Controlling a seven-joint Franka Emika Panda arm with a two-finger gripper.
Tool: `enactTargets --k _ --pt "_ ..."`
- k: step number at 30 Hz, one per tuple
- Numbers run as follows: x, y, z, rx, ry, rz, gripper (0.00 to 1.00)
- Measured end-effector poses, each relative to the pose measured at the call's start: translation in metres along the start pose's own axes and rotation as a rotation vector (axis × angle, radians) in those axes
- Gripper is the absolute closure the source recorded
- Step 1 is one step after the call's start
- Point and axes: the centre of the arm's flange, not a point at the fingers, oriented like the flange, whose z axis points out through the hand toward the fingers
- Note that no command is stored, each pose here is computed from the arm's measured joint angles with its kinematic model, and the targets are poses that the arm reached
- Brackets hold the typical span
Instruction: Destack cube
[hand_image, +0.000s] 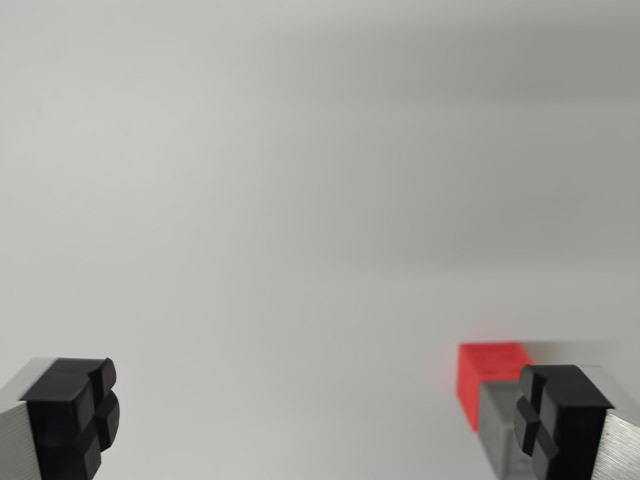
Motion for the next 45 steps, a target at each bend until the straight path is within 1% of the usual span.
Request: enactTargets --k 13,18,21,23,30,34,37,39,43,45 --pt "0.0 0.0 0.0 -0.0001 -0.0001 0.0 0.0" --pt "0.0 0.002 0.002 -0.0024 -0.0021 0.0 0.0" --pt "0.0 0.004 0.003 -0.0028 -0.0024 0.0 0.0" --pt "0.0 0.005 0.004 -0.0023 -0.0019 0.0 0.0" --pt "-0.001 0.015 0.008 -0.0021 -0.0018 -0.003 0.0" --pt "-0.001 0.022 0.011 -0.0006 -0.0006 -0.004 0.0" --pt "-0.002 0.028 0.014 -0.0008 -0.0011 -0.006 0.0" --pt "-0.002 0.032 0.016 0.0002 -0.0007 -0.007 0.0" --pt "-0.002 0.042 0.02 0.0013 -0.0015 -0.009 0.0" --pt "-0.002 0.046 0.022 0.0027 -0.0012 -0.009 0.0"
